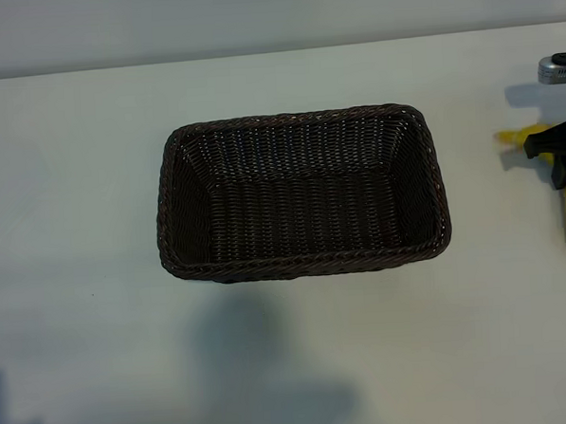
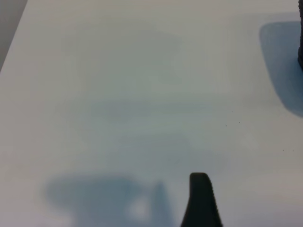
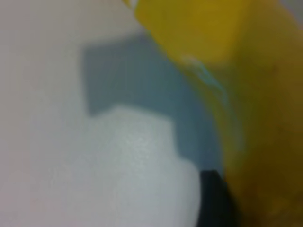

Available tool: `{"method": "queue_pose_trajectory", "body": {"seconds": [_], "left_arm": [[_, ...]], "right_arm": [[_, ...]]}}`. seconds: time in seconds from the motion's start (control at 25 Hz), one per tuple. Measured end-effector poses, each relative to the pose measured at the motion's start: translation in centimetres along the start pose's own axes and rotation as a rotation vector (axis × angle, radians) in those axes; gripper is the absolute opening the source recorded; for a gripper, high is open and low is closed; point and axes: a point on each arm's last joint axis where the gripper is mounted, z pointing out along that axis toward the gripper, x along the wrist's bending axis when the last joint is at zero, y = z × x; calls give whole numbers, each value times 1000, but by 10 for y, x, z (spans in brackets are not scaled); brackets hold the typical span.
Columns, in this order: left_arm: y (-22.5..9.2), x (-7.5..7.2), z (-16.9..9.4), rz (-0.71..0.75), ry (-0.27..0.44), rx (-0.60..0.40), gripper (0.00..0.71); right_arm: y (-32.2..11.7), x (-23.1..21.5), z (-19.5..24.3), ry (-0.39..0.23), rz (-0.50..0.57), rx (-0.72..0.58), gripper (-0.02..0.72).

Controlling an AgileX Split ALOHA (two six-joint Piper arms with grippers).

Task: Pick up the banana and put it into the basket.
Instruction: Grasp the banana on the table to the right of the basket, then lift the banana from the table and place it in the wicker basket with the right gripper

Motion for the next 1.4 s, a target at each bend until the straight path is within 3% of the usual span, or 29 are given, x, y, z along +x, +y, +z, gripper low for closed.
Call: {"method": "queue_pose_trajectory", "body": {"seconds": [0.28,0.52,0.92,1.4], "left_arm": [[0,0,0,0,0,0,539],[0,0,0,0,0,0,539],[0,0,0,1,0,0,539],[0,0,0,1,0,0,539]], "right_arm": [[-3,0,-6,-7,-3,30,427],[5,1,-50,-4,14,8,427],[4,13,-110,89,39,40,427],[4,117,-127,120,-213,0,427]]}}
